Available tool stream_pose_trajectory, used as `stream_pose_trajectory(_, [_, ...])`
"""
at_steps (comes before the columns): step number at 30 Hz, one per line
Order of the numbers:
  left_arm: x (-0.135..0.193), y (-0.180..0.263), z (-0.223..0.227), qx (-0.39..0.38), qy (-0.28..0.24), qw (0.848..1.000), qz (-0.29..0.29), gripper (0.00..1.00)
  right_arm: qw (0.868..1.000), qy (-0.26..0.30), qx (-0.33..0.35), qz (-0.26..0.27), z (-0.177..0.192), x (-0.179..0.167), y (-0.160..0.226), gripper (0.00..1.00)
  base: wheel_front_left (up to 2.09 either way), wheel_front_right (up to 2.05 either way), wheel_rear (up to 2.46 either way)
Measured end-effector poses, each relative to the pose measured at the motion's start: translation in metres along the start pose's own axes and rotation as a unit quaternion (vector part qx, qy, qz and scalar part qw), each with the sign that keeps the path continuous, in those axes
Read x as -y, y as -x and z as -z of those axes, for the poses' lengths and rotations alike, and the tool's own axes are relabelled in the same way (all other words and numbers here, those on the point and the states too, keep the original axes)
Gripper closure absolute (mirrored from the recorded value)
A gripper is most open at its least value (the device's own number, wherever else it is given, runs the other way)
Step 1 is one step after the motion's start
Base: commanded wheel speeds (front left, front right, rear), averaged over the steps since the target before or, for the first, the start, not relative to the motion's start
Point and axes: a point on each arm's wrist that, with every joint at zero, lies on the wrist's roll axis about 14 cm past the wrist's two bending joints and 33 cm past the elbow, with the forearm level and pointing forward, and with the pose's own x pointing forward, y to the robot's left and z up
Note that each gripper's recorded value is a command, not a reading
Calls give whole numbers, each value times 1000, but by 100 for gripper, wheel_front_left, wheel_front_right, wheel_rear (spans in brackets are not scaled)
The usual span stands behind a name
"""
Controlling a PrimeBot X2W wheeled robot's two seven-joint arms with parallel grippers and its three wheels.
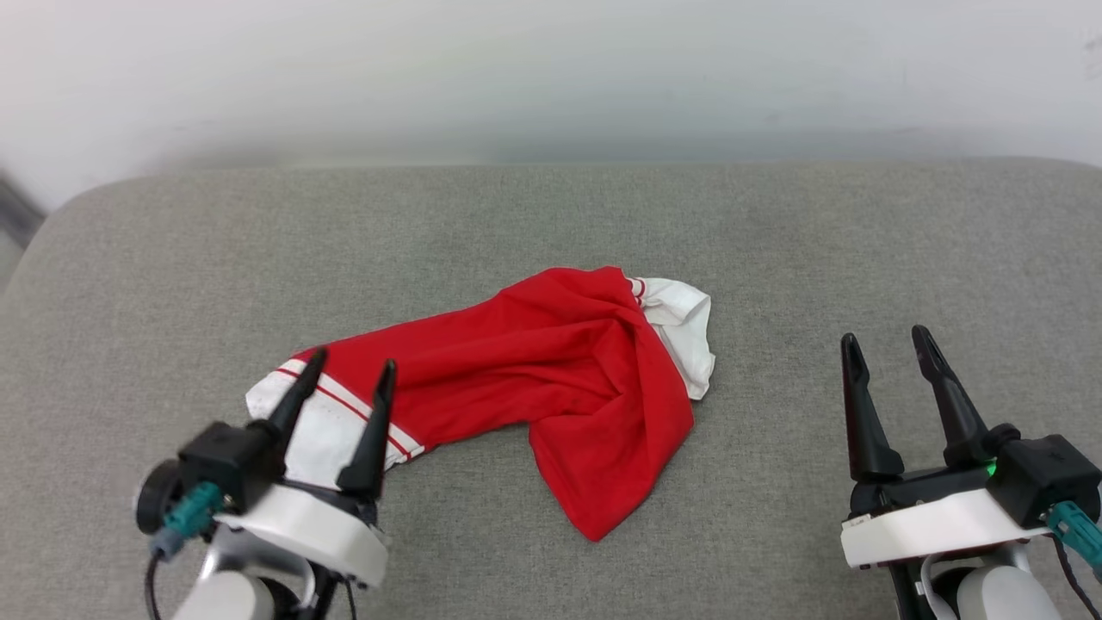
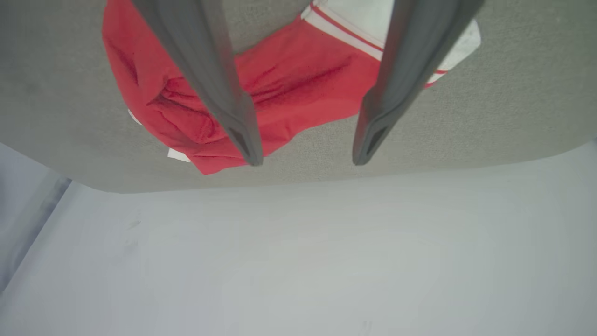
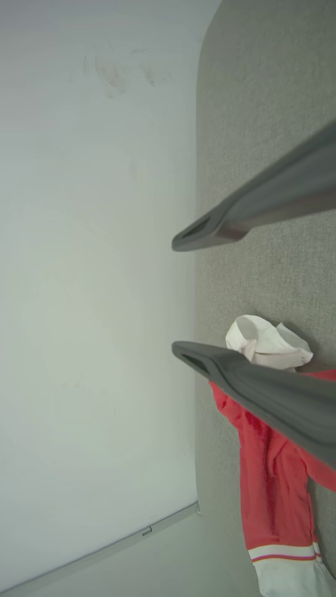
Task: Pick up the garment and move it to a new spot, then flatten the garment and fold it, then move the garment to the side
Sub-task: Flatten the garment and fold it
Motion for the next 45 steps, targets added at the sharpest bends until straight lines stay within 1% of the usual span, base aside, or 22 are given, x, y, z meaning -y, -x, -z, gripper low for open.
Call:
stream_pose_trajectory(4, [20,5,3,-8,15,1000,20,0,1000,5,1,-3,-1,-2,2,0,0,0,0])
stream_pose_trajectory(9, [50,-9,14,-58,25,996,60,0,1000,8,-3,0,1,0,3,0,0,0,0])
stream_pose_trajectory(11, [65,-19,22,-94,23,992,83,0,1000,9,-8,3,4,3,4,0,0,0,0])
stream_pose_trajectory(15, [103,-40,41,-167,12,975,145,0,1000,11,-16,12,11,9,4,0,0,0,0])
stream_pose_trajectory(17, [116,-55,44,-180,1,970,161,0,999,13,-22,19,14,15,4,0,0,0,0])
stream_pose_trajectory(18, [124,-63,47,-191,12,967,168,0,999,14,-26,22,17,17,5,0,0,0,0])
stream_pose_trajectory(20, [138,-70,68,-237,-1,953,189,0,999,16,-28,26,18,21,5,0,0,0,0])
stream_pose_trajectory(23, [141,-85,89,-280,-24,940,192,0,999,18,-31,40,20,30,7,0,0,0,0])
stream_pose_trajectory(25, [144,-93,101,-307,-24,931,194,0,998,21,-35,50,22,37,8,0,0,0,0])
stream_pose_trajectory(28, [144,-92,132,-366,-55,907,202,0,997,24,-43,63,27,46,11,0,0,0,0])
stream_pose_trajectory(32, [143,-88,159,-418,-77,879,215,0,995,25,-51,77,31,55,15,0,0,0,0])
stream_pose_trajectory(33, [144,-85,164,-430,-78,872,220,52,995,24,-52,79,31,56,16,0,0,0,0])
stream_pose_trajectory(34, [145,-83,169,-440,-81,866,225,100,995,22,-52,81,32,57,16,0,0,0,0])
stream_pose_trajectory(36, [146,-81,171,-448,-79,860,231,100,995,20,-51,81,31,57,15,0,0,0,0])
stream_pose_trajectory(41, [154,-75,169,-447,-70,858,244,100,996,16,-47,78,29,55,15,0,0,0,0])
stream_pose_trajectory(43, [163,-70,166,-445,-68,855,259,100,996,16,-43,76,26,53,15,0,0,0,0])
stream_pose_trajectory(45, [181,-61,161,-439,-70,849,284,100,996,17,-36,77,21,53,15,0,0,0,0])
